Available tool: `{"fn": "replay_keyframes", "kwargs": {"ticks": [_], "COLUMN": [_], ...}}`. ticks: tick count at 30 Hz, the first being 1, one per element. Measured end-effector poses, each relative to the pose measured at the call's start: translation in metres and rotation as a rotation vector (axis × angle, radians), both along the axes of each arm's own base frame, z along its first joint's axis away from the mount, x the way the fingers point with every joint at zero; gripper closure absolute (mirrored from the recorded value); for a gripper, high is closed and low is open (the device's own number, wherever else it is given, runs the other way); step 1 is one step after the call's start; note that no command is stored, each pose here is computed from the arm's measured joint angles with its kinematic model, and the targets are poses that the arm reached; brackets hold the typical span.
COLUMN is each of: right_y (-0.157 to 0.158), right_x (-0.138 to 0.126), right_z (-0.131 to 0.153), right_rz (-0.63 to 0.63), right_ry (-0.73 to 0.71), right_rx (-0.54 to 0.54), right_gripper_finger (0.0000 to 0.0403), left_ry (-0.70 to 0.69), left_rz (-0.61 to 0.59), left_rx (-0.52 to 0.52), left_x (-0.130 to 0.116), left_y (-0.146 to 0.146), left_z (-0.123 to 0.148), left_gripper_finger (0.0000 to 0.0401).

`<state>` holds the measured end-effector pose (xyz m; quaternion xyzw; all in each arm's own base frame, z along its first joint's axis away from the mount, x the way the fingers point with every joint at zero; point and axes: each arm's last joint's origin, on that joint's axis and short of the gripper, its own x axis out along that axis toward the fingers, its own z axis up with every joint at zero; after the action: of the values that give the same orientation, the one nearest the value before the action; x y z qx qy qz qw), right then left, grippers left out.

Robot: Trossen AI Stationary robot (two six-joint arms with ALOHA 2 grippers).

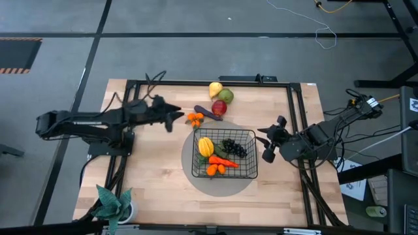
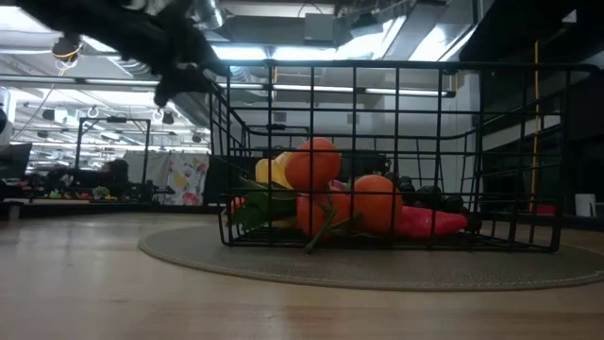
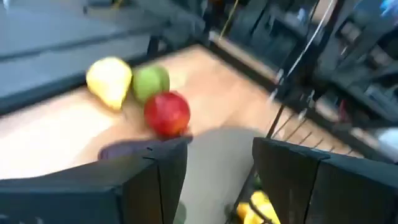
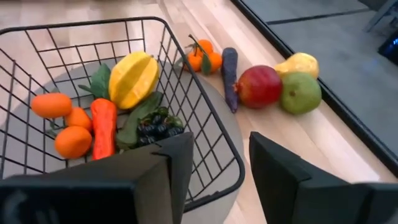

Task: Build produce basket
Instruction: Put the tangerines into the wire basket

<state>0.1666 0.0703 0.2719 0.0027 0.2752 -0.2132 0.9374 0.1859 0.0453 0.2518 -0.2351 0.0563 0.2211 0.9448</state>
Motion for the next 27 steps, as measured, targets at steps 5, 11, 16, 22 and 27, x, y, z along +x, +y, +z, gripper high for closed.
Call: {"fn": "replay_keyframes", "kwargs": {"ticks": [5,11,16,22,27], "right_y": [0.000,0.001,0.001,0.001,0.001], "right_x": [0.000,0.000,0.000,0.000,0.000], "right_z": [0.000,-0.001,-0.001,-0.001,-0.001], "right_rz": [0.017,0.036,0.046,0.046,0.045], "right_ry": [0.013,0.024,0.031,0.031,0.031], "right_rx": [-0.023,-0.001,0.009,0.010,0.010], "right_gripper_finger": [0.0257,0.0257,0.0257,0.0257,0.0257], "left_ry": [0.287,0.652,0.762,0.775,0.810], "left_rz": [-0.109,-0.208,-0.233,-0.202,-0.216], "left_rx": [0.076,0.209,0.210,0.187,0.171], "left_x": [0.037,0.064,0.075,0.090,0.099], "left_y": [0.015,0.035,0.045,0.055,0.056], "left_z": [0.002,-0.010,-0.035,-0.057,-0.076], "left_gripper_finger": [0.0229,0.0229,0.0229,0.0229,0.0229]}}
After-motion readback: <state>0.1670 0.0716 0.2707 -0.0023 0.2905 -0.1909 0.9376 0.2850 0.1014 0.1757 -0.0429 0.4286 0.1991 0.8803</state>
